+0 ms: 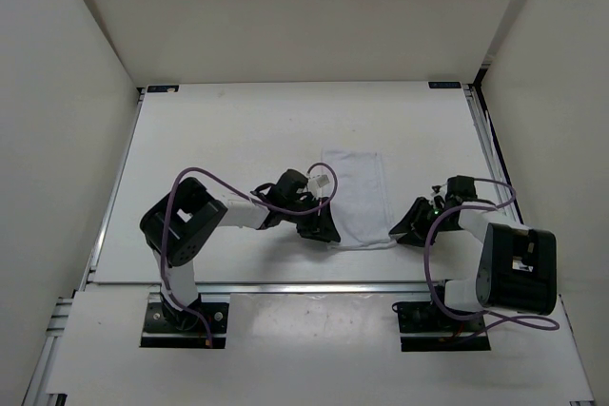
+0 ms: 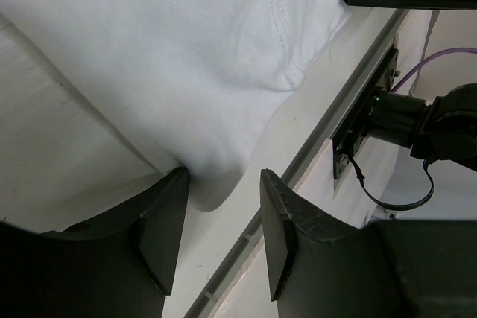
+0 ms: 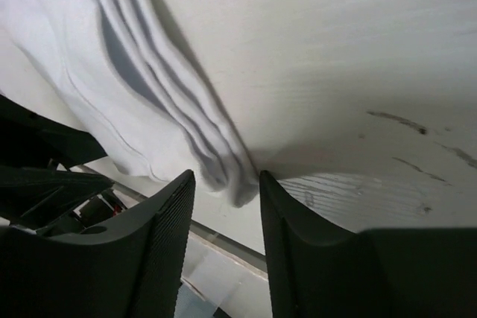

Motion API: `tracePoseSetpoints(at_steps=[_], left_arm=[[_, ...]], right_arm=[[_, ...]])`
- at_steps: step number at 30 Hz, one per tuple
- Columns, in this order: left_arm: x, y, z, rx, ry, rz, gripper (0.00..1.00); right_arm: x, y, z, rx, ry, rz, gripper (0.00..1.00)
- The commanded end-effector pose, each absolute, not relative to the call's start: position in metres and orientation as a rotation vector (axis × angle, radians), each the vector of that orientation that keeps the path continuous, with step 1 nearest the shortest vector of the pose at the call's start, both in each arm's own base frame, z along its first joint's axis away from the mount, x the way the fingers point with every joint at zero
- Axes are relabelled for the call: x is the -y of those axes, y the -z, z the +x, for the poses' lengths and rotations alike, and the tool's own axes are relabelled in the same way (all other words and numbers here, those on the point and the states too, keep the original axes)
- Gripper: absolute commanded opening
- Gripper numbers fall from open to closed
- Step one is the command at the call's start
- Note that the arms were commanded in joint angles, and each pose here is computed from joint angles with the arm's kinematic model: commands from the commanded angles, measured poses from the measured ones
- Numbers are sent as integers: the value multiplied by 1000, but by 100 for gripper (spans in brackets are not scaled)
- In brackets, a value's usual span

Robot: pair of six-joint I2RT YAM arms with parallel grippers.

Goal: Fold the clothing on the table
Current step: Fold the skirt

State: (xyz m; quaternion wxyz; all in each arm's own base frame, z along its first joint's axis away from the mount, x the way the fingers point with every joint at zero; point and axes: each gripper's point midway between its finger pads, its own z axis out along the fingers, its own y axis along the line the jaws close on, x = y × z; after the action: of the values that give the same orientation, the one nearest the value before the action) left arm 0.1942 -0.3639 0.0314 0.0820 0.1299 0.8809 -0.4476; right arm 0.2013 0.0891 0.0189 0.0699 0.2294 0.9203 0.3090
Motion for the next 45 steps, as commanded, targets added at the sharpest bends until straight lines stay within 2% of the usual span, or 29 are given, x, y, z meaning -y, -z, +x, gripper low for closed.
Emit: tracePoseSetpoints(at_steps=[1, 6, 11, 18, 24, 31, 39, 41, 45], left_arm=[[360, -30, 190, -2644, 1310, 384, 55], [366, -31, 191, -2635, 1321, 381, 55], [371, -36, 195, -2615, 1346, 380, 54], [368, -30, 201, -2628, 1323, 366, 54], [370, -33, 212, -2617, 1317, 377, 54], [377, -36, 212, -2607, 1345, 383, 53], [376, -33, 208, -2609, 1367, 356, 53], [377, -31, 207, -2615, 1366, 359, 54], [378, -31, 205, -2612, 1374, 362, 54]], right_arm=[[-97, -17, 203, -2759, -957, 636, 47], [-101, -17, 200, -2778, -991, 635, 65], [-94, -21, 195, -2809, -956, 660, 78], [-85, -26, 193, -2829, -873, 651, 77], [-89, -26, 190, -2855, -886, 618, 81], [-92, -14, 196, -2879, -886, 653, 79], [-92, -6, 206, -2879, -900, 659, 58], [-91, -3, 207, -2881, -888, 673, 42], [-90, -5, 212, -2860, -878, 656, 20]])
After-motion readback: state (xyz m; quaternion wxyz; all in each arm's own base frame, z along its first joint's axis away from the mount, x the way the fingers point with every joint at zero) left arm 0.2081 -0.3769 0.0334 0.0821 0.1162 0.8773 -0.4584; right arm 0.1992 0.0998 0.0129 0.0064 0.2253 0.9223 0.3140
